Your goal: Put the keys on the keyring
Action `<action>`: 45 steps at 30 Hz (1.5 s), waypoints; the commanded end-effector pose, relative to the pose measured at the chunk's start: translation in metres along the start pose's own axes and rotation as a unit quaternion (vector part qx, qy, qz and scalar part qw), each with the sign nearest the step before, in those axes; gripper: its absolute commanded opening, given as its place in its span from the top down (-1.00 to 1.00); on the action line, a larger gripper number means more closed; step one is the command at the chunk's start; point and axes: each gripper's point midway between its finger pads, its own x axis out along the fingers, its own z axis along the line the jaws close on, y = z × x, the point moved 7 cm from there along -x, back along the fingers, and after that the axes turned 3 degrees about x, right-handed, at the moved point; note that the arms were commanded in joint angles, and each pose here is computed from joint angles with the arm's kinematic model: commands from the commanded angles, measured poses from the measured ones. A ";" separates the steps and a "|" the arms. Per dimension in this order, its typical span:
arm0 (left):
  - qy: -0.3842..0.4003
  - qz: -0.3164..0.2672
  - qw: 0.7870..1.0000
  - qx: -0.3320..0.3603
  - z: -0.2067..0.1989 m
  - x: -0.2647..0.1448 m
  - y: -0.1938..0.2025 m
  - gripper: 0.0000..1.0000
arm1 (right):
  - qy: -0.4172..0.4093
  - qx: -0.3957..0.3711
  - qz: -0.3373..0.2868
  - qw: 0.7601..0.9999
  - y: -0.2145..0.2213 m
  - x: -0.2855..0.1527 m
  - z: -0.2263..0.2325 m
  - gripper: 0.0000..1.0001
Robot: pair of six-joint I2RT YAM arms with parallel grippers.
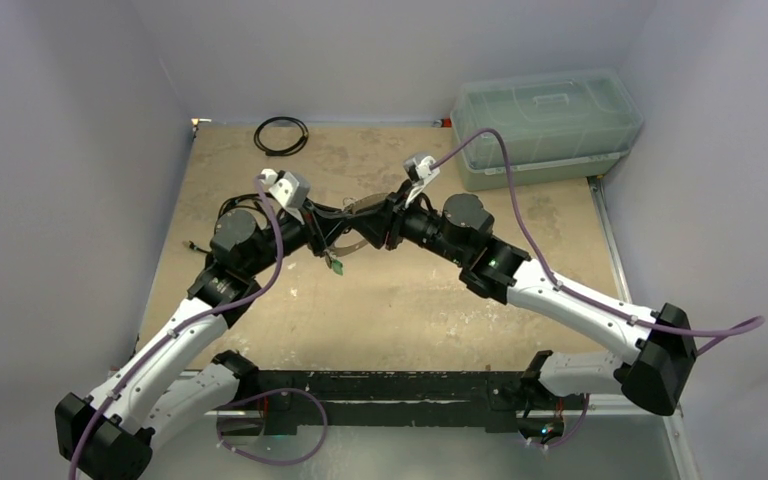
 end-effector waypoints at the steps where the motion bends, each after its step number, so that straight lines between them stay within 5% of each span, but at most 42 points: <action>1: 0.016 -0.025 1.000 0.001 -0.004 0.000 -0.013 1.00 | -0.031 -0.006 -0.044 0.999 -0.029 0.002 0.019 0.27; 10: 0.010 0.000 1.000 0.030 -0.002 0.000 -0.020 1.00 | 0.002 -0.010 -0.078 0.997 -0.038 -0.013 0.015 0.16; 17: 0.026 -0.016 0.999 -0.012 -0.008 0.005 -0.020 1.00 | 0.033 -0.023 -0.102 0.994 -0.046 -0.040 0.012 0.00; 19: 0.026 -0.009 0.999 -0.037 -0.008 0.008 -0.018 1.00 | 0.029 -0.022 -0.106 0.994 -0.040 -0.046 0.010 -0.23; 22: 0.041 0.007 0.997 -0.064 -0.010 0.014 -0.014 1.00 | 0.039 0.035 -0.112 0.992 -0.031 -0.054 0.006 -0.81; 24: 0.050 0.022 0.996 -0.068 -0.011 0.017 -0.013 1.00 | 0.052 0.054 -0.117 0.990 -0.028 -0.059 0.002 -0.96; 37: -0.028 0.022 0.990 -0.138 0.001 0.034 0.021 1.00 | 0.127 0.053 -0.086 0.987 -0.019 -0.081 -0.012 -0.98; 45: 0.014 0.040 0.986 -0.159 0.001 0.063 0.043 1.00 | 0.126 0.043 -0.048 0.990 -0.013 -0.104 -0.009 -0.82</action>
